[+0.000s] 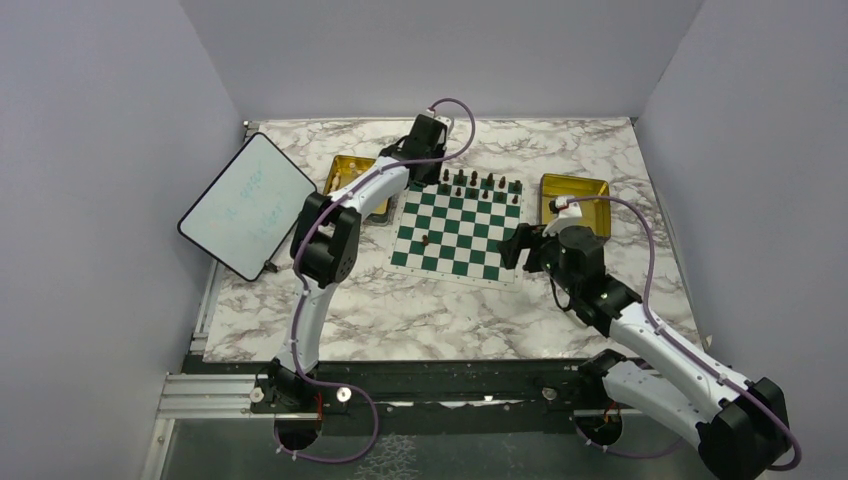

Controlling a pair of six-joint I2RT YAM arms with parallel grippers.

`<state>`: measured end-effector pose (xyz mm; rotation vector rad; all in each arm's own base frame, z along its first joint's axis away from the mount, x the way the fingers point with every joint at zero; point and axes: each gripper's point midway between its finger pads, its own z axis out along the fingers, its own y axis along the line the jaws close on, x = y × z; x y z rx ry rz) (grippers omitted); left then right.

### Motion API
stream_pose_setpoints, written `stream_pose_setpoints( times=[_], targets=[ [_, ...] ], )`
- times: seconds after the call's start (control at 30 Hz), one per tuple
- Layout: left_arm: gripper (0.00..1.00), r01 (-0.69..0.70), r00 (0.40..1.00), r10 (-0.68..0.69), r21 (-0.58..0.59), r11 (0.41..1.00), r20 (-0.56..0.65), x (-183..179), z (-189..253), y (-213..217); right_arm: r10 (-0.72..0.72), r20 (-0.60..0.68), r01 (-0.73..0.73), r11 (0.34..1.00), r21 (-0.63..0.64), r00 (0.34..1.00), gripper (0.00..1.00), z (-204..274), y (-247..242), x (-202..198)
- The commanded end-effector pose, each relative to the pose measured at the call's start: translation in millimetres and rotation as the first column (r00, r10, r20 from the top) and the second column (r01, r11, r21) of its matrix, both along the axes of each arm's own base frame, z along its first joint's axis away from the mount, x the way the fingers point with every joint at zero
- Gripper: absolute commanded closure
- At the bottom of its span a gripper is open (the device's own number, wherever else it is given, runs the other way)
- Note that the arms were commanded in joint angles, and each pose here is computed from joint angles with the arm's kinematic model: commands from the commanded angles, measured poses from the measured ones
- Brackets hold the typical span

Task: Set up the chess pieces on the board
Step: Place the chess piece on the chessboard.

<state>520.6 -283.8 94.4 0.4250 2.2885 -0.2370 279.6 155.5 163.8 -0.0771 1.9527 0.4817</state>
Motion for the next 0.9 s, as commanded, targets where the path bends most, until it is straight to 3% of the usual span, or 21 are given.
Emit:
stream_pose_setpoints(
  times=[0.0,0.87],
  targets=[
    [0.9,0.016,1.0,-0.016,-0.004,1.0,0.007,7,0,-3,0.002,0.014,-0.001,1.0,-0.003,1.0,0.16,9,3,4],
    [0.89,0.011,1.0,-0.011,0.017,1.0,-0.016,17,-29,0,-0.022,0.005,0.023,0.999,-0.035,1.0,0.15,8,-4,5]
  ],
)
